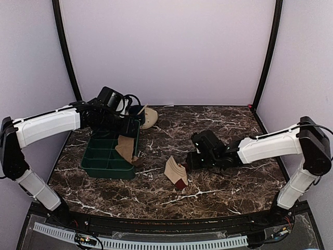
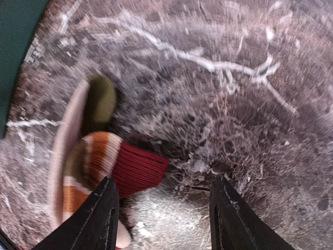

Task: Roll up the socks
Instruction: Pick up the sock from the center of the board.

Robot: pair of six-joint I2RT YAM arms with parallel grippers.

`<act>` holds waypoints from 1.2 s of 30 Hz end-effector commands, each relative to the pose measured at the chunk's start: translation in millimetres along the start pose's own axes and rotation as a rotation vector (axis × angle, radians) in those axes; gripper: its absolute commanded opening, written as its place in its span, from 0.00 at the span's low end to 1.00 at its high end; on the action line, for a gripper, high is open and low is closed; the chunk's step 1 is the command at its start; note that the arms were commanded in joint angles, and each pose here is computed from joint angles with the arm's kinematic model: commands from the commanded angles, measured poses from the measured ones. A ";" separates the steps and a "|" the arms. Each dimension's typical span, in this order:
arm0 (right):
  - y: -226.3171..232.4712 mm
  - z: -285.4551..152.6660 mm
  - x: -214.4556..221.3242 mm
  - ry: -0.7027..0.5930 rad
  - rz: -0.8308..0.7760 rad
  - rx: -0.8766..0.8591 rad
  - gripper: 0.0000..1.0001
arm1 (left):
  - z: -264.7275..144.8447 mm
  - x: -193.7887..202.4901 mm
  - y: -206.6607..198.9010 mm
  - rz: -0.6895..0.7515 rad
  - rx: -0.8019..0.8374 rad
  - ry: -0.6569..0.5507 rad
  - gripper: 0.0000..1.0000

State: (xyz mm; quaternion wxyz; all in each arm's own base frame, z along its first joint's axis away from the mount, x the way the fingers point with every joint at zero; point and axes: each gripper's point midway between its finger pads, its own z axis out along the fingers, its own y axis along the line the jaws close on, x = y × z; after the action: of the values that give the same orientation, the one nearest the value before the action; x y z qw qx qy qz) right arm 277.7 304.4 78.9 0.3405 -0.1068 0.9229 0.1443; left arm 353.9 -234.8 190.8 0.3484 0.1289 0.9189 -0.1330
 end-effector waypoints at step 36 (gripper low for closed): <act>16.7 48.9 26.7 0.132 0.183 -0.201 0.21 | 16.7 0.5 -73.9 0.143 0.097 0.054 0.47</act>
State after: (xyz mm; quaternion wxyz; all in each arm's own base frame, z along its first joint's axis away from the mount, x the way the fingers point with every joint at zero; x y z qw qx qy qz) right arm 278.2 330.0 27.6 0.2496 -0.0711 0.9347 0.2427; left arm 341.9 -307.3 181.5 0.3210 0.2060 0.9124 -0.1483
